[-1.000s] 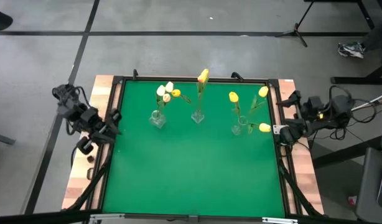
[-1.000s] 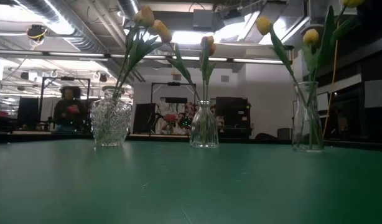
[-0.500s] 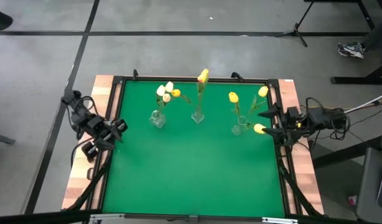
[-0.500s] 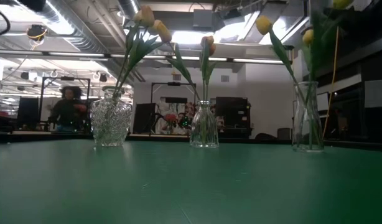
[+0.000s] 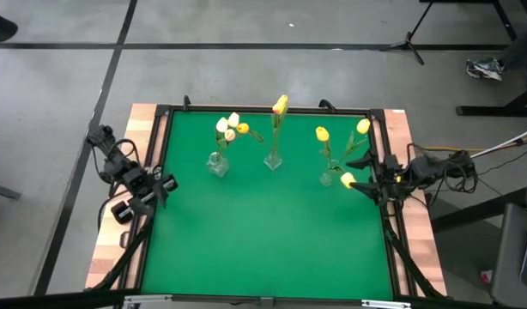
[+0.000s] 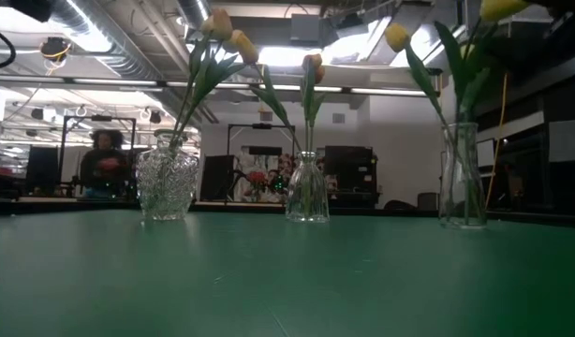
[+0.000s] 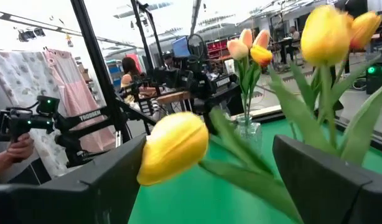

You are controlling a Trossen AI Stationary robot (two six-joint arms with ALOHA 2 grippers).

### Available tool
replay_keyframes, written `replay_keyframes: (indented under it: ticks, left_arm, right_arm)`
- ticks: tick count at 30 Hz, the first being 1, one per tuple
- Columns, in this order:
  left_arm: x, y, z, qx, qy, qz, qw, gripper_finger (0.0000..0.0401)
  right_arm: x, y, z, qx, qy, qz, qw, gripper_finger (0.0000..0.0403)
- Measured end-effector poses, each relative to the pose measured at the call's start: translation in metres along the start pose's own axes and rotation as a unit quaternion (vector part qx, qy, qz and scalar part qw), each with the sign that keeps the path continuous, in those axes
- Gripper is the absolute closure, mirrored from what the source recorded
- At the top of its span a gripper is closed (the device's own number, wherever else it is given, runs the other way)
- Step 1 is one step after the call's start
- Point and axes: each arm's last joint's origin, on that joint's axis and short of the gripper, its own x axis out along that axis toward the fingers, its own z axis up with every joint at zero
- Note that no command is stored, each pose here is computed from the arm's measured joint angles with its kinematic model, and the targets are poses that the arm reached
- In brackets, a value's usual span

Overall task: Sort flowers into vase by color
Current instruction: Return to Home Position

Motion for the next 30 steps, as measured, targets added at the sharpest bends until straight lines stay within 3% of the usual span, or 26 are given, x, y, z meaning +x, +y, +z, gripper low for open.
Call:
replay_keyframes:
  ticks: [8,11,15,20,30]
  left_arm:
    - [-0.001,-0.006,-0.002,0.001,0.027,-0.106,0.994,0.0256]
    - [-0.001,-0.007,-0.002,-0.001,0.027,-0.115,0.993,0.0256]
    - [-0.001,-0.006,0.002,-0.023,0.008,-0.098,0.995,0.0256]
    - [-0.001,-0.006,0.003,-0.010,0.000,-0.098,0.995,0.0256]
    - [-0.001,-0.006,0.003,0.004,0.000,-0.098,0.995,0.0256]
  right_arm:
    - [0.008,-0.003,-0.026,-0.001,0.001,0.005,1.000,0.0056]
    - [0.008,-0.003,-0.025,-0.001,0.000,0.004,1.000,0.0056]
    - [0.002,0.000,-0.005,-0.001,-0.012,0.007,1.000,0.0056]
    - [-0.005,0.002,0.016,0.010,-0.010,0.005,1.000,0.0056]
    - [-0.035,0.000,0.056,-0.012,0.056,0.000,0.998,0.0056]
